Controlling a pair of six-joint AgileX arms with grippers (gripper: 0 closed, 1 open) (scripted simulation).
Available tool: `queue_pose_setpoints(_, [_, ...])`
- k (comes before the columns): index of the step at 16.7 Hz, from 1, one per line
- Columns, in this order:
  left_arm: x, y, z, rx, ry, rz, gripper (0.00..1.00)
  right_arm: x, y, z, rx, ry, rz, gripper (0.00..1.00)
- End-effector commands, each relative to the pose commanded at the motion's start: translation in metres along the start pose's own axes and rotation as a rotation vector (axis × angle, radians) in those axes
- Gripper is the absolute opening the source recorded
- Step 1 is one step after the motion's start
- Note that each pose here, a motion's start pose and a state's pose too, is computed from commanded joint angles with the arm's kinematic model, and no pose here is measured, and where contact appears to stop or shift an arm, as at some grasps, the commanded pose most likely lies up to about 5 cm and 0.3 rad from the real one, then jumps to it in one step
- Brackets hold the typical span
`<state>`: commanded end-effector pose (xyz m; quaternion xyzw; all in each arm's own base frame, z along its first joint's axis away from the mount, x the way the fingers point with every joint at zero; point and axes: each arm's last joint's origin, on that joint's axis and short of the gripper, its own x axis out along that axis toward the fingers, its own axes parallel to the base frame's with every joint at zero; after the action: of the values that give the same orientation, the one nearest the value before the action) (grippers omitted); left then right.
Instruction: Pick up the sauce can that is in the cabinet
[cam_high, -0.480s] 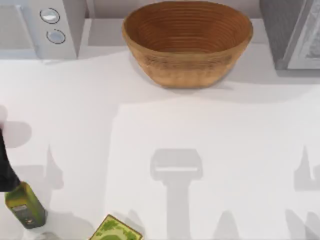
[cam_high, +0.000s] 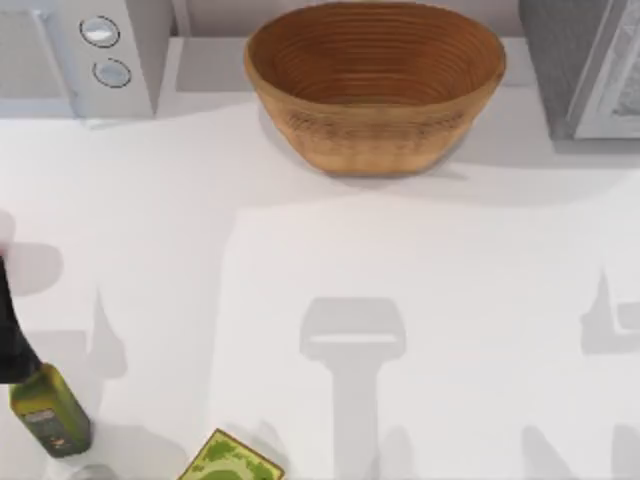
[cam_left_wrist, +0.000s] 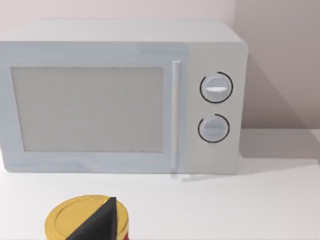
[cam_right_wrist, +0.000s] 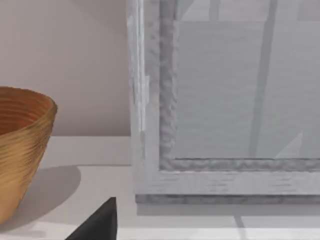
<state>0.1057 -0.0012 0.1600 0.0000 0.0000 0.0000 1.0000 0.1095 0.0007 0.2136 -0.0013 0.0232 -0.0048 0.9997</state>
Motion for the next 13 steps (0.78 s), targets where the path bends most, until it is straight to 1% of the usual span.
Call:
queue_pose_setpoints(2, [0.000,0.000,0.000,0.000,0.000,0.000,1.00,0.004,0.002,0.038,-0.002,0.006,0.000,1.00])
queue_pose_setpoints(6, [0.000,0.000,0.000,0.000,0.000,0.000,1.00,0.025,0.009,0.129,-0.004,-0.004,0.005,1.00])
queue_pose_setpoints(10, [0.000,0.000,0.000,0.000,0.000,0.000,1.00,0.060,0.020,0.214,-0.002,-0.026,0.009,1.00])
queue_pose_setpoints(13, [0.000,0.000,0.000,0.000,0.000,0.000,1.00,0.089,0.031,0.261,0.000,-0.041,0.010,1.00])
